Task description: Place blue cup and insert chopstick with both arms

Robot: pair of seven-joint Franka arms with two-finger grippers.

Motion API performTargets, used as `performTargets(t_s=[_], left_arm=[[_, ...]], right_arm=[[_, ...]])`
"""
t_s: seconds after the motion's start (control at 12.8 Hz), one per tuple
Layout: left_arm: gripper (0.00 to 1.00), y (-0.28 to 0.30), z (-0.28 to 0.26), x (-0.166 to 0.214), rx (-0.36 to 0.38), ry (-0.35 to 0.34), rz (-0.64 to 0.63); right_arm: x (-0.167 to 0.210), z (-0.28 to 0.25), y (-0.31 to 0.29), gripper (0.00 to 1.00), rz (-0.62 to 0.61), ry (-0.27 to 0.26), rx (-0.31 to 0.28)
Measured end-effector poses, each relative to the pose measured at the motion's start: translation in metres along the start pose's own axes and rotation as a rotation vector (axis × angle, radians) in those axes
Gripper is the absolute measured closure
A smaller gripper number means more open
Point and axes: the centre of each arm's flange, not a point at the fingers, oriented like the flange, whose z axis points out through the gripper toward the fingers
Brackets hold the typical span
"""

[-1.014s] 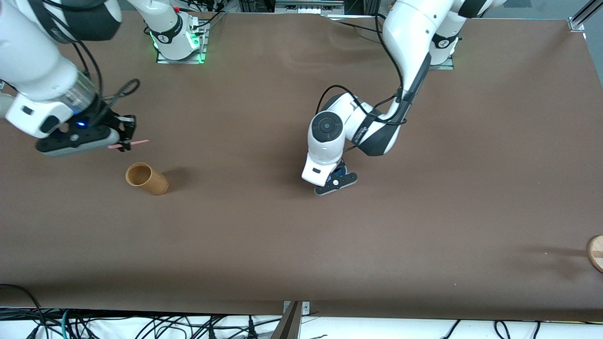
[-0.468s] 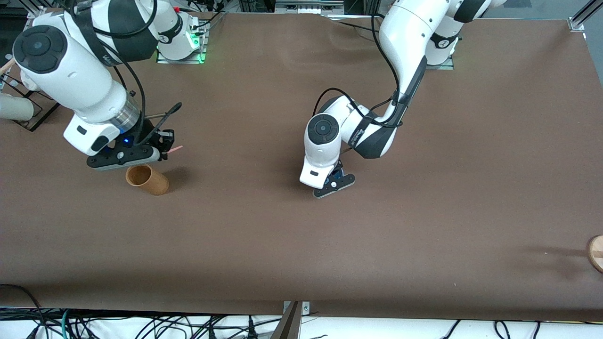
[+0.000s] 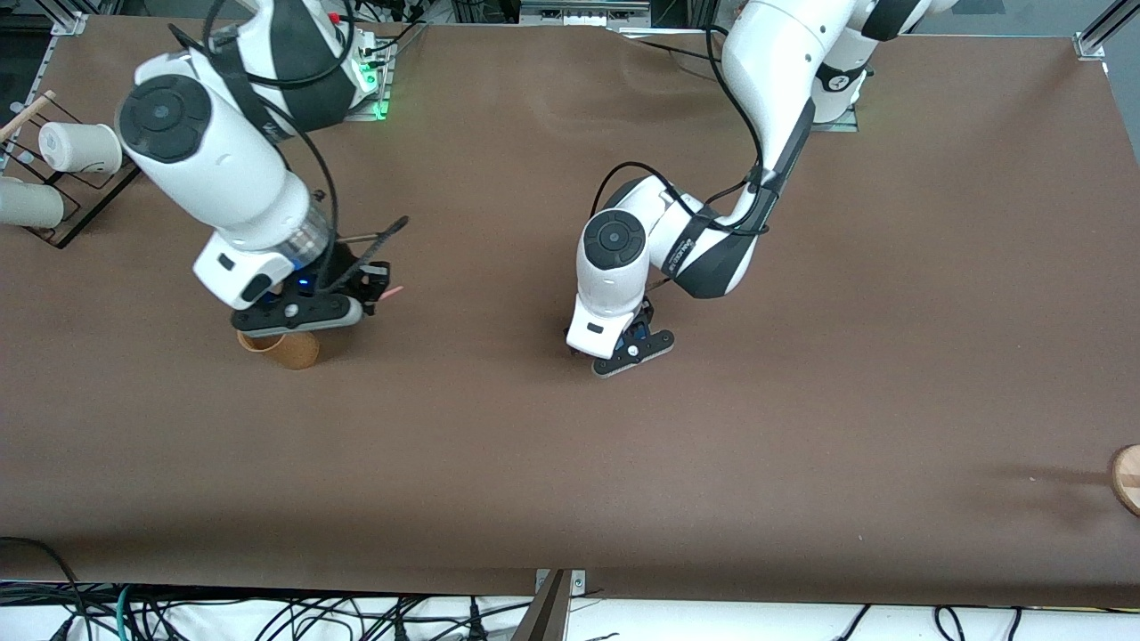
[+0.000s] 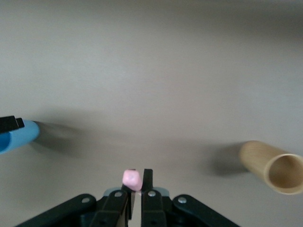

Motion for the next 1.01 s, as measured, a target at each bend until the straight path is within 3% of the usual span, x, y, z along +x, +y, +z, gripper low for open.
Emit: performTargets(t_s=[0.08, 0.31, 0.7, 0.86, 1.01], left_arm=[[0.00, -0.007, -0.029, 0.008, 0.001, 0.003, 0.049], [0.00, -0.063, -0.132, 0.054, -0.001, 0.016, 0.196], [0.00, -0.224, -0.238, 0.163, -0.009, 0.059, 0.399], [0.00, -0.292, -0.265, 0.195, -0.007, 0.075, 0.375], [0.00, -0.355, -0.289, 0.212, -0.002, 0.078, 0.317]], right_arm=[[0.001, 0.006, -0.019, 0.91, 0.029, -0.003, 0.012], [0.005, 0.026, -0.081, 0.91, 0.105, -0.004, 0.049], [0.015, 0.075, -0.168, 0.91, 0.233, 0.063, 0.070], [0.007, 0.092, -0.212, 0.91, 0.263, 0.111, 0.058], [-0.004, 0.097, -0.247, 0.91, 0.298, 0.151, 0.083]])
